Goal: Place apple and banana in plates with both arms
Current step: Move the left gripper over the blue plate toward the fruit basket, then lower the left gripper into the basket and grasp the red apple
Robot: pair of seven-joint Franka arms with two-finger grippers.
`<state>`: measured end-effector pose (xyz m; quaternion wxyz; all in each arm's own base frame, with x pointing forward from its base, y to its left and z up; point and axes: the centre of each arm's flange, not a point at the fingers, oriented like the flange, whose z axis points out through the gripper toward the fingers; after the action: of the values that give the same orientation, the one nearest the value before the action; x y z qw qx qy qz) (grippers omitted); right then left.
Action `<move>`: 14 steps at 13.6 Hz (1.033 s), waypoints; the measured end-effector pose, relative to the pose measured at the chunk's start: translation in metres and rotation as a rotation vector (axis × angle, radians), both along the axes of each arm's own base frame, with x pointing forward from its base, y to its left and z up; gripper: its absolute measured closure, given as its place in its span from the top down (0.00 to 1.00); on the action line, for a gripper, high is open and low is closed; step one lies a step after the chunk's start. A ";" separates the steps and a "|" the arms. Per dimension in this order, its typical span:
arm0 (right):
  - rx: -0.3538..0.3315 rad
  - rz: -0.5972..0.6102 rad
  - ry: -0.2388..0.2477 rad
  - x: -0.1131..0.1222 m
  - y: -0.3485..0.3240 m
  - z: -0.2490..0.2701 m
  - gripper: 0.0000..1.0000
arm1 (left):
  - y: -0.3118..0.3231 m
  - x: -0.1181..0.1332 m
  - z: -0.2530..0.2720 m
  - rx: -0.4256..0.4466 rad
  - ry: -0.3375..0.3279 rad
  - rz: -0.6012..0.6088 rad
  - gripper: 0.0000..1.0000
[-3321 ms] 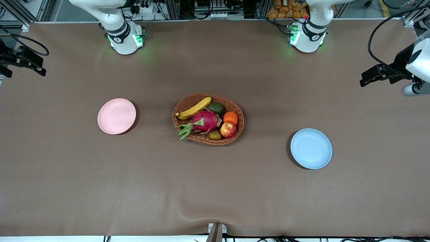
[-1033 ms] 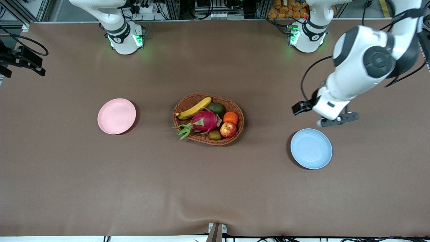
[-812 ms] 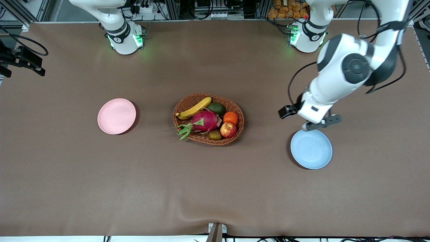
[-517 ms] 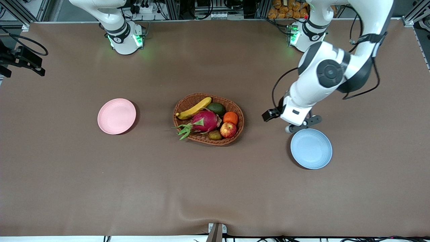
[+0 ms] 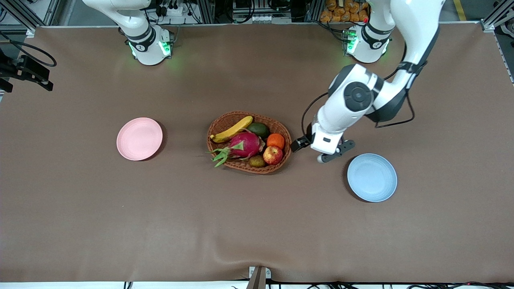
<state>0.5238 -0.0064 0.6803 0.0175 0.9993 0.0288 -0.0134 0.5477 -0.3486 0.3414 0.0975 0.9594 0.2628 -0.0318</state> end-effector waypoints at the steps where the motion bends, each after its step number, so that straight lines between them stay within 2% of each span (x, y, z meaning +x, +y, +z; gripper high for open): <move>1: 0.000 0.000 0.000 0.000 0.000 0.000 1.00 | -0.007 -0.001 -0.008 -0.008 0.000 0.015 1.00; 8: 0.000 0.000 0.000 0.000 0.000 0.000 1.00 | -0.040 -0.006 -0.042 -0.069 -0.007 0.070 1.00; 14: 0.000 -0.001 0.000 0.000 0.000 0.000 1.00 | -0.060 -0.003 -0.071 -0.071 -0.056 0.104 1.00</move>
<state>0.5238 -0.0068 0.6803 0.0175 0.9994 0.0285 -0.0134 0.5443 -0.4083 0.2707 0.1404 0.9409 0.3082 -0.0089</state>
